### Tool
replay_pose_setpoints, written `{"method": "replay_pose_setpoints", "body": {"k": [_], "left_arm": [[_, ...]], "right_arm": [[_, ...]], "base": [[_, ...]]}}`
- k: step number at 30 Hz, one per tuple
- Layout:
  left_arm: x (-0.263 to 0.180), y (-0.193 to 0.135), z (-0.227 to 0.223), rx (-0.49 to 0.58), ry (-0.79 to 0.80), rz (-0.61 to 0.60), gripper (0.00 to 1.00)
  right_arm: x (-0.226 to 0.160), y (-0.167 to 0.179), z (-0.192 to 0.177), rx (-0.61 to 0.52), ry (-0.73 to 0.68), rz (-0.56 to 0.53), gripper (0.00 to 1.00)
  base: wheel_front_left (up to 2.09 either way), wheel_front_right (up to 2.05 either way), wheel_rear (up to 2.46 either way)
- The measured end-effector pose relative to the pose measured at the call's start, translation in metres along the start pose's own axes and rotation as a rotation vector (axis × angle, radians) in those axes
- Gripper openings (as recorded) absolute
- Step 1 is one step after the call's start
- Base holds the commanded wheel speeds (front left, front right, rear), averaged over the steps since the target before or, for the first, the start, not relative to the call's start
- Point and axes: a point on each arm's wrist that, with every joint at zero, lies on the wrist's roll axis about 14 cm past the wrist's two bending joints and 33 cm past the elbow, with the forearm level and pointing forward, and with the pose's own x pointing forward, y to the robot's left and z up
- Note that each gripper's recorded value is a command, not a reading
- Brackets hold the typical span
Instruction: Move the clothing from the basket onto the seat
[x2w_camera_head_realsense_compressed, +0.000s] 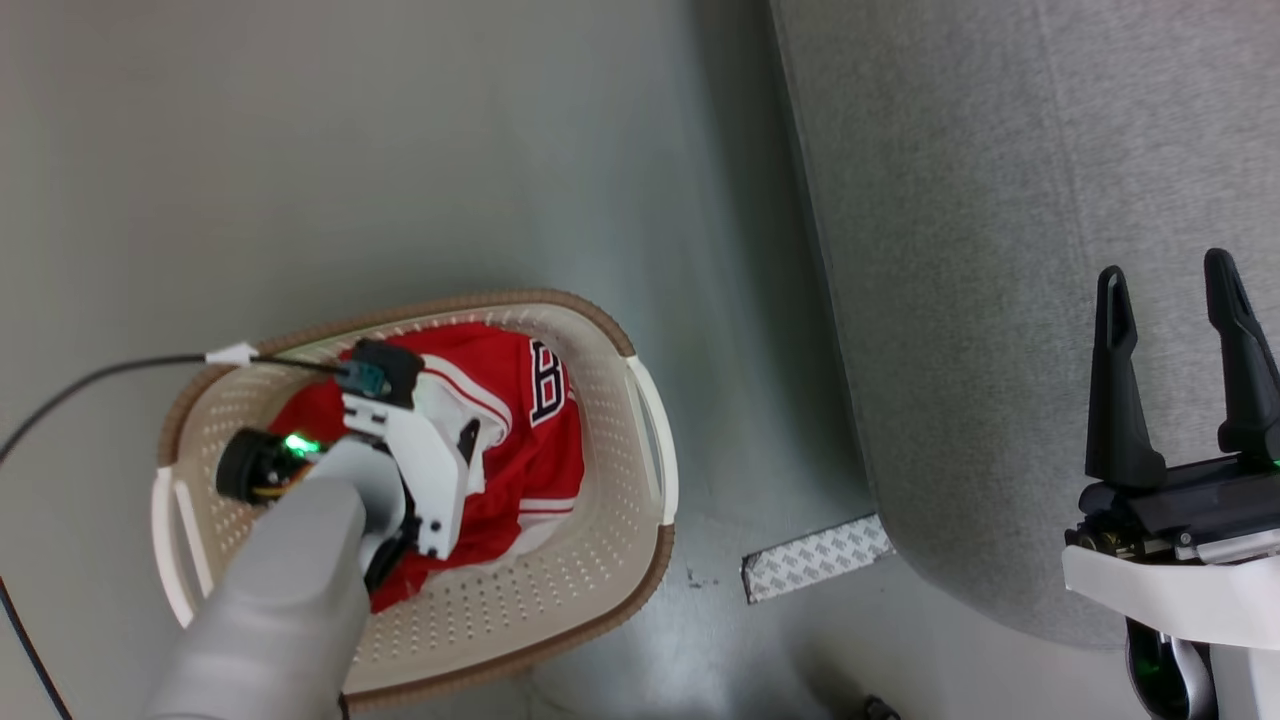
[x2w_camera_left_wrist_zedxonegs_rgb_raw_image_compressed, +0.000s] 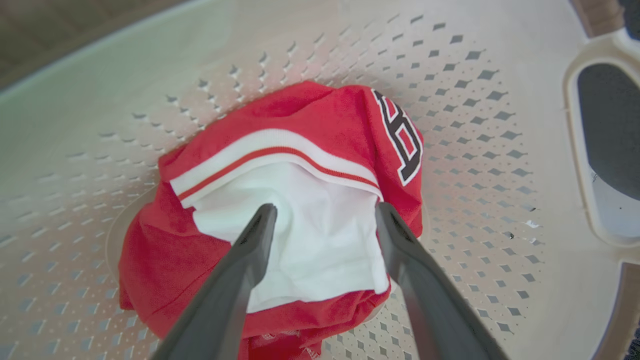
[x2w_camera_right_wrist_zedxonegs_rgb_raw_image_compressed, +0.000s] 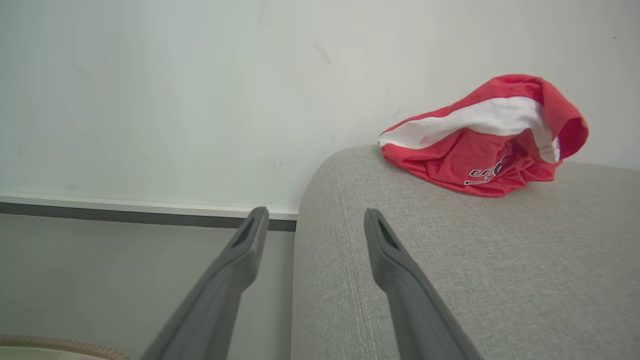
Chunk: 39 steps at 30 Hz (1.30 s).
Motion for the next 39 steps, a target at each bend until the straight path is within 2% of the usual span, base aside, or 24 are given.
{"method": "replay_pose_setpoints", "body": {"k": [11,18,24,30,31,32,33,34,36,39], "left_arm": [[0.039,0.027,-0.011,0.014,0.043,0.015,1.0],[0.038,0.052,-0.033,-0.006,0.065,0.05,1.0],[0.037,0.054,-0.05,-0.033,0.076,0.048,1.0],[0.039,0.038,-0.046,-0.037,0.045,0.009,1.0],[0.04,0.035,-0.045,-0.035,0.04,0.0,0.96],[0.04,0.032,-0.043,-0.028,0.035,-0.007,0.81],[0.04,0.03,-0.041,-0.019,0.025,-0.015,0.56],[0.041,0.027,-0.04,-0.006,0.019,-0.024,0.4],[0.041,0.022,-0.038,0.023,0.007,-0.042,0.0],[0.041,0.02,-0.035,0.035,-0.014,-0.055,0.0]], "right_arm": [[0.016,0.01,-0.037,-0.035,0.068,0.033,1.0],[0.026,0.032,-0.058,-0.054,0.088,0.1,1.0],[0.031,0.051,-0.076,-0.048,0.11,0.151,1.0],[0.031,0.057,-0.081,-0.043,0.118,0.165,1.0],[0.031,0.057,-0.081,-0.044,0.119,0.166,1.0],[0.03,0.057,-0.081,-0.044,0.119,0.166,1.0],[0.03,0.057,-0.081,-0.044,0.12,0.167,1.0],[0.03,0.057,-0.081,-0.044,0.12,0.167,1.0],[0.03,0.057,-0.083,-0.043,0.123,0.167,1.0],[0.03,0.057,-0.083,-0.043,0.124,0.167,1.0]], "base": [[0.07,0.07,0.07],[0.16,0.16,0.16],[0.07,0.07,0.07],[0.02,0.02,0.02],[0.03,0.03,0.03],[0.02,0.02,0.02],[0.03,0.03,0.03],[0.01,0.01,0.01],[0.0,0.0,0.0],[0.0,0.0,0.0]]}}
